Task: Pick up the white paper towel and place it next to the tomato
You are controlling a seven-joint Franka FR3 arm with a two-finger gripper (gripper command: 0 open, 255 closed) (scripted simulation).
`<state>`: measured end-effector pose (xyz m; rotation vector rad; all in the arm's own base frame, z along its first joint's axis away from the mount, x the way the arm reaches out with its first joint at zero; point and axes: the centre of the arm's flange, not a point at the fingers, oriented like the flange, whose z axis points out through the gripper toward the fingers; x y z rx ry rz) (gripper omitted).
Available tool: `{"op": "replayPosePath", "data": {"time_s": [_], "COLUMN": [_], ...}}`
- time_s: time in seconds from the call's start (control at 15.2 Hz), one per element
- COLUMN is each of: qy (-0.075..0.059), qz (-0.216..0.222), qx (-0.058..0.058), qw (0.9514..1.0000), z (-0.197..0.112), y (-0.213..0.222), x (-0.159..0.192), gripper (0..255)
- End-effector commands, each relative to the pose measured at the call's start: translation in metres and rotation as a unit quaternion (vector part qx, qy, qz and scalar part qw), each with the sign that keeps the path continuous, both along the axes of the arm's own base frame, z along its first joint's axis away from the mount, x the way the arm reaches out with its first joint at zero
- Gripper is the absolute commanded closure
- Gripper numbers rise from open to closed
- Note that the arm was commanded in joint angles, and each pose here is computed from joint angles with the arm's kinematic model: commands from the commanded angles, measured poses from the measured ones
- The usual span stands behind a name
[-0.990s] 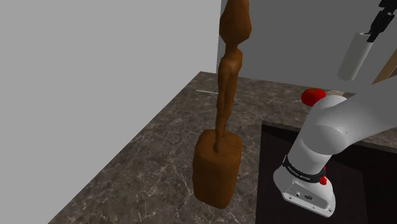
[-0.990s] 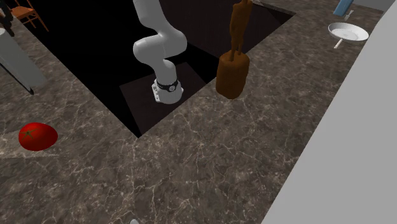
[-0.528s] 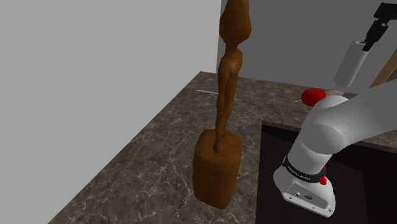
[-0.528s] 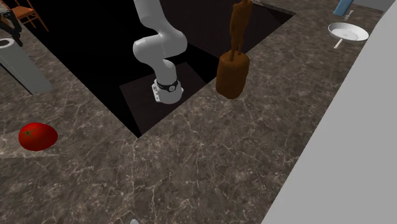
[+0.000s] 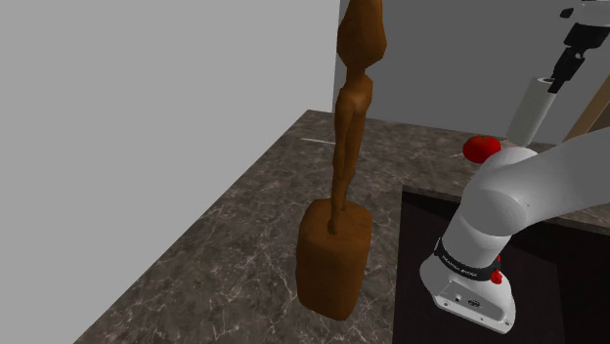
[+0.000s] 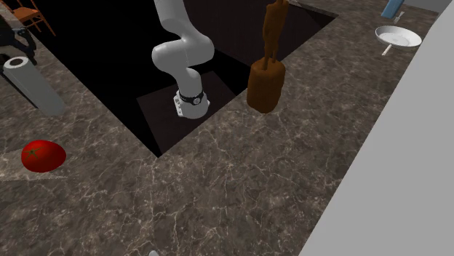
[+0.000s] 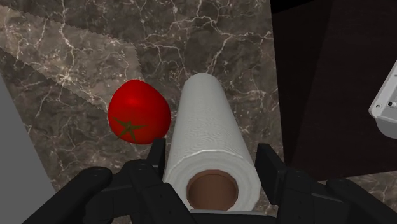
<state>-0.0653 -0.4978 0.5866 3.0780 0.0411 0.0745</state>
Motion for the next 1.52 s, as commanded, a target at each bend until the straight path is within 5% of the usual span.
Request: {"op": "replayPosePath", "data": {"time_s": [0.0,1.45], "qy": [0.000,0.000], "qz": [0.000,0.000], "qx": [0.000,0.000], "qw": [1.0000,1.0000], "z": [-0.011,-0.127], "y": [0.000,0.000], "x": [0.000,0.000], "gripper": [255,255]}}
